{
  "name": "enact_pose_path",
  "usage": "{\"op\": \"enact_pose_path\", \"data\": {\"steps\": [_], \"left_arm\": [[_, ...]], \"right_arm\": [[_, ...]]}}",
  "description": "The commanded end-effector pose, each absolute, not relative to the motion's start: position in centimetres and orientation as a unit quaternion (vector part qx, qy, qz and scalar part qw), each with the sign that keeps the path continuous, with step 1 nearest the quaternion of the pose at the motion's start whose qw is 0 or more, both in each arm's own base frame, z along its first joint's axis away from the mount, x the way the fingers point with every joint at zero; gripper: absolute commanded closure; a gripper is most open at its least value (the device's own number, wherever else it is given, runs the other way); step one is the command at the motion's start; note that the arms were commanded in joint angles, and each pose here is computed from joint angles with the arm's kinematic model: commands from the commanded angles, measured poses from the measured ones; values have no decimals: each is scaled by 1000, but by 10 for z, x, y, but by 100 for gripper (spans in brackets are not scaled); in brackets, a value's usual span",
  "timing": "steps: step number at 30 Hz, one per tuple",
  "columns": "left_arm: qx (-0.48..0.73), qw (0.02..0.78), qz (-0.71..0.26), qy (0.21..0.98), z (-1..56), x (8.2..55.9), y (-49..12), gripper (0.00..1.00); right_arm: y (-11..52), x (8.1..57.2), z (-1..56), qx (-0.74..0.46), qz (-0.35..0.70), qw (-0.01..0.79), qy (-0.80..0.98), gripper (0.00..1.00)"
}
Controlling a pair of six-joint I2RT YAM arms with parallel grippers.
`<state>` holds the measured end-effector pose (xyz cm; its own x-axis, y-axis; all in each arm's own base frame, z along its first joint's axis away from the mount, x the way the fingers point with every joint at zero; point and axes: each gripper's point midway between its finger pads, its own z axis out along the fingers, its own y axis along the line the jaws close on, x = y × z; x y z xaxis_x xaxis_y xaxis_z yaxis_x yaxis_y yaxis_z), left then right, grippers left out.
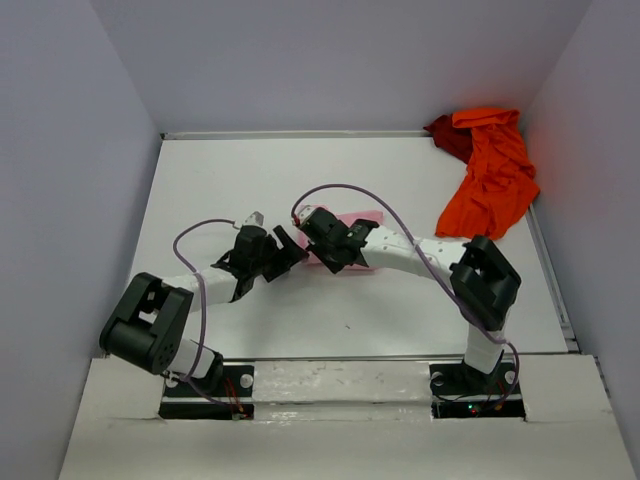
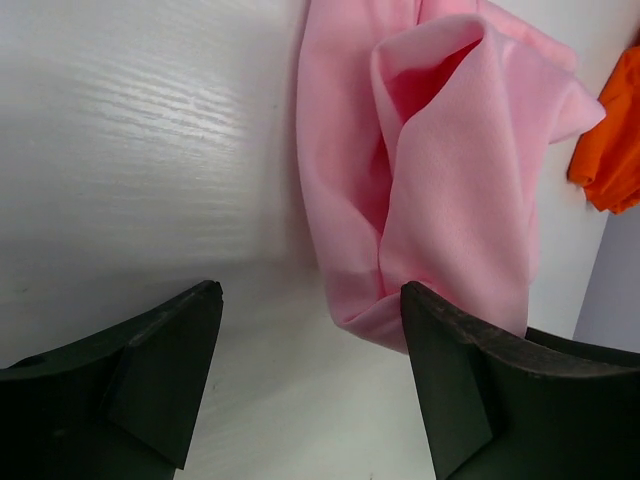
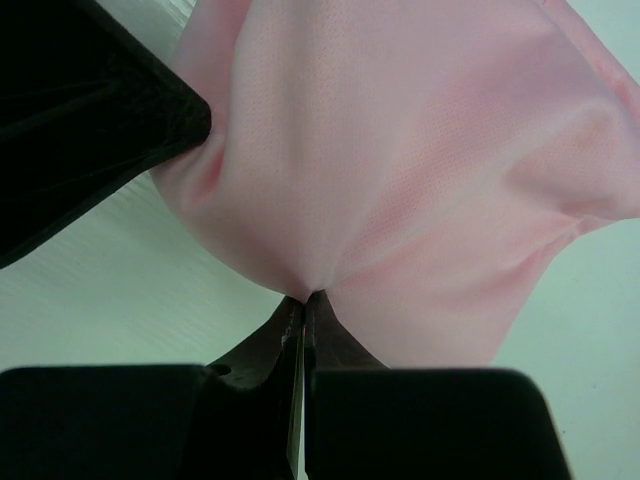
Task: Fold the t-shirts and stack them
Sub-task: Pass from the right arm to the left
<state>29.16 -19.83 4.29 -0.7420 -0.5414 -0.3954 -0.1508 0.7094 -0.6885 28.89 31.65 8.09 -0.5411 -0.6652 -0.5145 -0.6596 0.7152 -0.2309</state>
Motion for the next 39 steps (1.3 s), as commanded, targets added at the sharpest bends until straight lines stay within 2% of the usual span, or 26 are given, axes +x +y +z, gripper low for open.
{"op": "enact_pose_path", "data": {"steps": [1,9,17,28,39], "left_arm": [[-187,334,-366,848,60,307,-207,15],[-172,354,-385,835,79,308,-201,18],[-185,365,-332,850,75,306,-170,18],[-200,348,-353,845,51,320,-177,17],[-189,358,-420,812,64,331,-193,16]], "right_arm": [[319,291,113,-362,19,323,874,100],[317,291,112,-361,13,319,876,100],[328,294,109,-364,22,316,876,100],[317,286,110,-368,21,311,876,100],[313,284,110,-372,17,309,875,100]]}}
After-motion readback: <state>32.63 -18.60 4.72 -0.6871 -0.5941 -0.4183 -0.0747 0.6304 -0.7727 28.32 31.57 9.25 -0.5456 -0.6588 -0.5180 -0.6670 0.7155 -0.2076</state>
